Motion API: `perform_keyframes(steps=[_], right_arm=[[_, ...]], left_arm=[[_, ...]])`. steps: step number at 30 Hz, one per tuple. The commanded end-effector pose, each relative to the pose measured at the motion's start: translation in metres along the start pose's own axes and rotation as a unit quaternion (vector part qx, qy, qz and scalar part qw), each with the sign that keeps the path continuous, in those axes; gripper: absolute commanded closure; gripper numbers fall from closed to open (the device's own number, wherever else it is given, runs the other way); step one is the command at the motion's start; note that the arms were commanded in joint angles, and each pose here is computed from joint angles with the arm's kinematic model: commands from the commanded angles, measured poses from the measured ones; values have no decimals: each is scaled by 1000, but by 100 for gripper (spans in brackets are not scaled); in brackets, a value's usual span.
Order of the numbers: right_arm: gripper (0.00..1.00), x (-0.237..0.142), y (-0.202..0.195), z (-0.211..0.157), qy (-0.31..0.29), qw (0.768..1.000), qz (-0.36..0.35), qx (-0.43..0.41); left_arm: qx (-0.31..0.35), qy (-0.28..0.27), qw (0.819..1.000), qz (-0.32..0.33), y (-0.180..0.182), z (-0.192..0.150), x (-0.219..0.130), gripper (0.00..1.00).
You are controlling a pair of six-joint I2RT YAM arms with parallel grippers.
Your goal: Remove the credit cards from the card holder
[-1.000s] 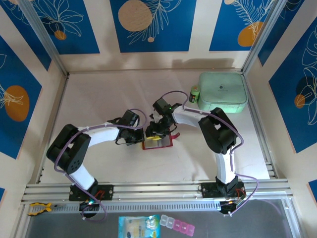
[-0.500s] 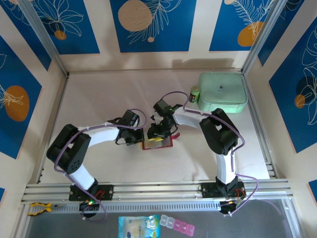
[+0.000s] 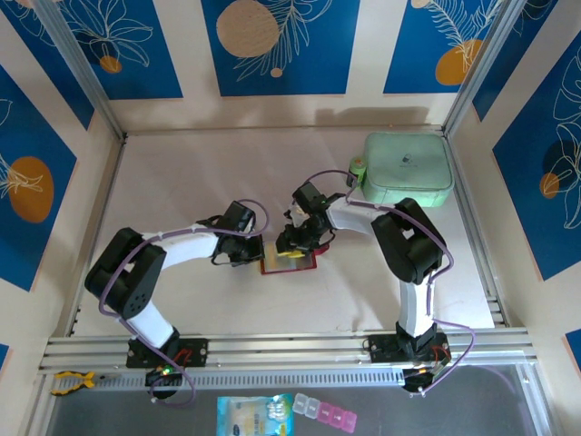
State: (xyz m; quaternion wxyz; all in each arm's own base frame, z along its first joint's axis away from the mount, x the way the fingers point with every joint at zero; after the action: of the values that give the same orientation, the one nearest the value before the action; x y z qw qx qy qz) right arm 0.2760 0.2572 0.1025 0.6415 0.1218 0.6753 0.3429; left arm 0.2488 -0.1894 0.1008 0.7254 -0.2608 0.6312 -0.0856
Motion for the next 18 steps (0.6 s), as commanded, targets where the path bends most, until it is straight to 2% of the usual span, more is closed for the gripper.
perform_keyframes(steps=[1,10,14,18], right_arm=[[61,-9,1,-5,-6,1000,26,-5],[63,-9,-9,-7,-10,998,56,4],[63,-10,-13,-8,-15,997,70,6],[63,-11,-18,-10,-16,996,83,11]], left_arm=[[2,-7,1000,17,4,-2,-12,100],[3,-7,999,-36,-18,0,-23,97],[0,6,998,-61,-27,-2,-19,85],[-8,14,997,-82,-33,-3,-12,80]])
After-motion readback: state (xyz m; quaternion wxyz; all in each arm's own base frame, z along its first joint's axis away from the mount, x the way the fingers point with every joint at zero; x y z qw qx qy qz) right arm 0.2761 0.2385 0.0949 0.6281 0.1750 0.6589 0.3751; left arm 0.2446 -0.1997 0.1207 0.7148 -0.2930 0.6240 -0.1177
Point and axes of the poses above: each hand's point on the last joint's axis, 136 mm out from that joint toward the fingers, its own x axis out along the fingers, its own y axis along the line the jaws close on, z = x × y, the point moved 9 cm from there along -x, back along the fingers, and after that the axes turned 8 degrees about -x, right-handed, at the moved point
